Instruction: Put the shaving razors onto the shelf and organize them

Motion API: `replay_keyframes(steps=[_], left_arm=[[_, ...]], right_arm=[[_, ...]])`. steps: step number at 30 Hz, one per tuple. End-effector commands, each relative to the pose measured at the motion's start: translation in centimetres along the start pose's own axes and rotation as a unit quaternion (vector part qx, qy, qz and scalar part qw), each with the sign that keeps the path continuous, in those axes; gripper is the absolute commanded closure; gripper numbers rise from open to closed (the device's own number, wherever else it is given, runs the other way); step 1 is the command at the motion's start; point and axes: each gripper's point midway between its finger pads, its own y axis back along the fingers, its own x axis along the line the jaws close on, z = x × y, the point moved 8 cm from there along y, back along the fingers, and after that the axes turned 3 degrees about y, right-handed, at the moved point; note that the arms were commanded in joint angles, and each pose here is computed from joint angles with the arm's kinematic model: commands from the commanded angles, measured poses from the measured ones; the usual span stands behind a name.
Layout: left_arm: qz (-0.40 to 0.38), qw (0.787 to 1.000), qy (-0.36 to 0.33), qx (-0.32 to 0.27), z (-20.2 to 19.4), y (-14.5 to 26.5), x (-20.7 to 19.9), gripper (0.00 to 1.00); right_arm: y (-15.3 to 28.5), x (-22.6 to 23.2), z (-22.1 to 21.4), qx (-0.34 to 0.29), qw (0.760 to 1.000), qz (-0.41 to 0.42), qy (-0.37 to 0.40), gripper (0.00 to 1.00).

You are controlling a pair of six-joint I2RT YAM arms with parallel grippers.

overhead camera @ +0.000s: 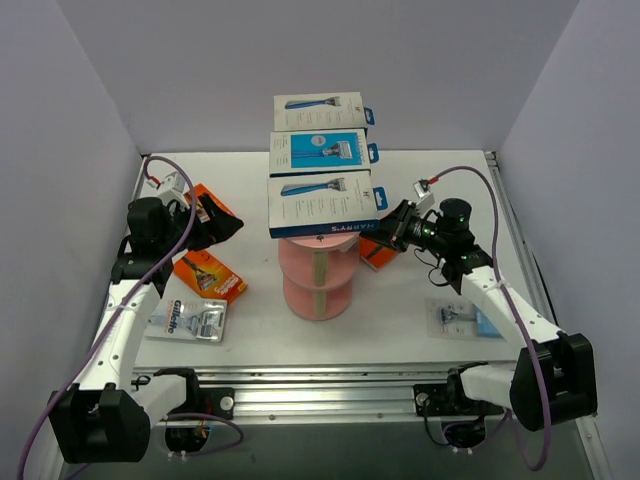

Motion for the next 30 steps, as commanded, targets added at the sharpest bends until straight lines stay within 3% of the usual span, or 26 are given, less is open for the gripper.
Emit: replay_keyframes(steps=[1,12,19,20,23,27,30], left_arm=[[-0.017,1.0,-0.018,-0.016,0.9,0.1,-0.5,0.03],[-0.02,0.999,-0.018,-0.017,0.9,0.1,-0.6,0.03],[-0.022,0.999,-0.018,-0.018,0.9,0.2,-0.7,0.03],[-0.022,0.999,-0.018,-0.018,0.9,0.2,-0.7,0.03],[-0.022,0.999,-0.019,-0.018,0.9,0.2,-0.7,0.03],[-0.021,1.0,-0.017,-0.016,0.9,0.1,-0.6,0.03],[-0.021,0.999,-0.018,-0.017,0.9,0.1,-0.7,0.03]], right_arm=[[0.0,1.9,1.3,0.016,0.997,0.069,0.038,1.0],[-0.9,1.4,3.3,0.05,0.994,0.093,0.027,1.0],[-2.1,-0.1,4.2,0.072,0.995,0.058,0.026,1.0],[-2.2,0.0,4.5,0.069,0.996,0.057,0.031,0.94],[-2.2,-0.1,5.4,0.06,0.997,0.043,0.036,0.92],[-2.1,0.2,6.7,0.044,0.998,0.032,0.035,0.71],[-1.8,0.3,7.4,0.028,0.999,0.015,0.036,0.65]])
